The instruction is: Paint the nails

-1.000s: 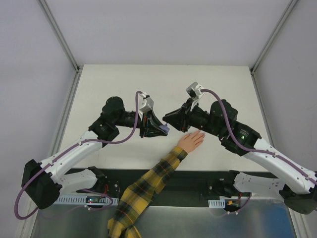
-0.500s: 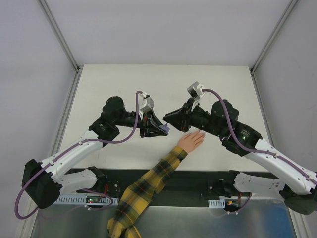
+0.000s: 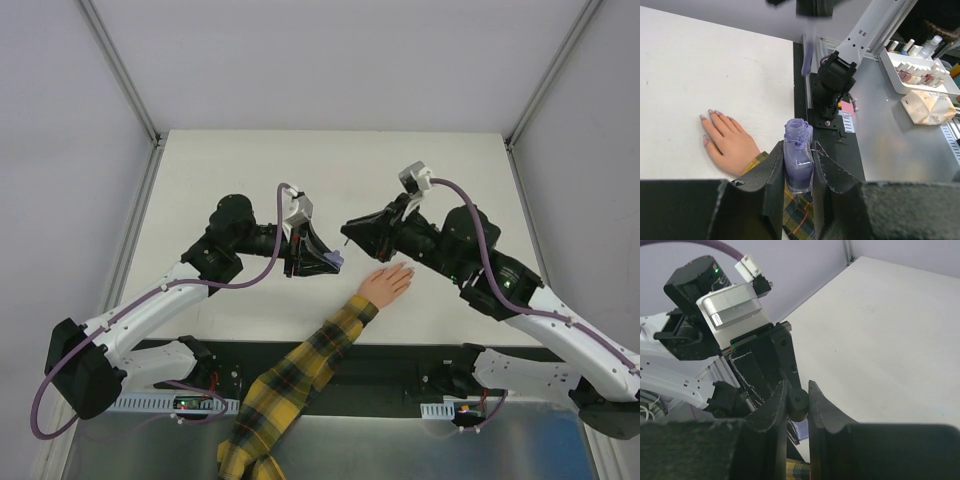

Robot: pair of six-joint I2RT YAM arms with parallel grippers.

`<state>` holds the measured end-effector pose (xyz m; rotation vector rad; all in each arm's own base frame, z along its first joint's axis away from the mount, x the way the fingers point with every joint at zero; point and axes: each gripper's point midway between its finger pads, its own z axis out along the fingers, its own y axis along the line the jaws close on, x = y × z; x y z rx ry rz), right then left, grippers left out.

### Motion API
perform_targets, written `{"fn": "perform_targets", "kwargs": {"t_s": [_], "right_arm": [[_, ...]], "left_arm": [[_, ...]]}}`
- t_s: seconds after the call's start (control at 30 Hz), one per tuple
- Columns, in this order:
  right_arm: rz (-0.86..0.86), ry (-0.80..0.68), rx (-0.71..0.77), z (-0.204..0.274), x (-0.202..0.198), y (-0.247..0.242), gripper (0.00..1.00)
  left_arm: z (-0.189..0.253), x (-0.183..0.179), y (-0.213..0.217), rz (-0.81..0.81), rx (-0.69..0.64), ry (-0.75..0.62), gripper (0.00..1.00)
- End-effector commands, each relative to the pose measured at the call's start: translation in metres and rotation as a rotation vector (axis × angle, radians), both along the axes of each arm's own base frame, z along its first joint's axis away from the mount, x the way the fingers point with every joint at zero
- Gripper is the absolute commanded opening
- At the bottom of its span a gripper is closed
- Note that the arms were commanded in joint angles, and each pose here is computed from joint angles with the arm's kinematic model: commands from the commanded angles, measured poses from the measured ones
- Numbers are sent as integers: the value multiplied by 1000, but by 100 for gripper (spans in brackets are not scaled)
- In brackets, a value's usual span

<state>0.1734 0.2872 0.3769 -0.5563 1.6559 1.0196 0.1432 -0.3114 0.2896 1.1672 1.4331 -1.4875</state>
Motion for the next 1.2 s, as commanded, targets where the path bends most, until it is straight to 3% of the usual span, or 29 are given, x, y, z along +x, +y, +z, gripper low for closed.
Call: {"fn": "perform_targets", "kwargs": {"t_s": [0.0,0.2,0.33,0.53,0.67,0.9,1.17], "right_arm": [[-192,-36,103,40,14,-39,1],[-475,72,0,-7,30,-109,1],[-635,168,-90,-62,37,-151,1],[-801,331,-133,-130,51,-185,1],[-910,497,-194,-199,58,-205,1],[-917,597,-192,-265,78,-210,1],[-836,551,-215,-285,110,-198,1]], "left_arm": [[22,5,0,36,-42,-116,0],[22,13,5,110,-23,-162,0],[24,16,7,136,-24,-172,0],[21,22,7,169,-16,-172,0],[18,27,6,188,-9,-177,0],[20,30,6,212,-16,-149,0],[17,35,4,229,-16,-152,0]]}}
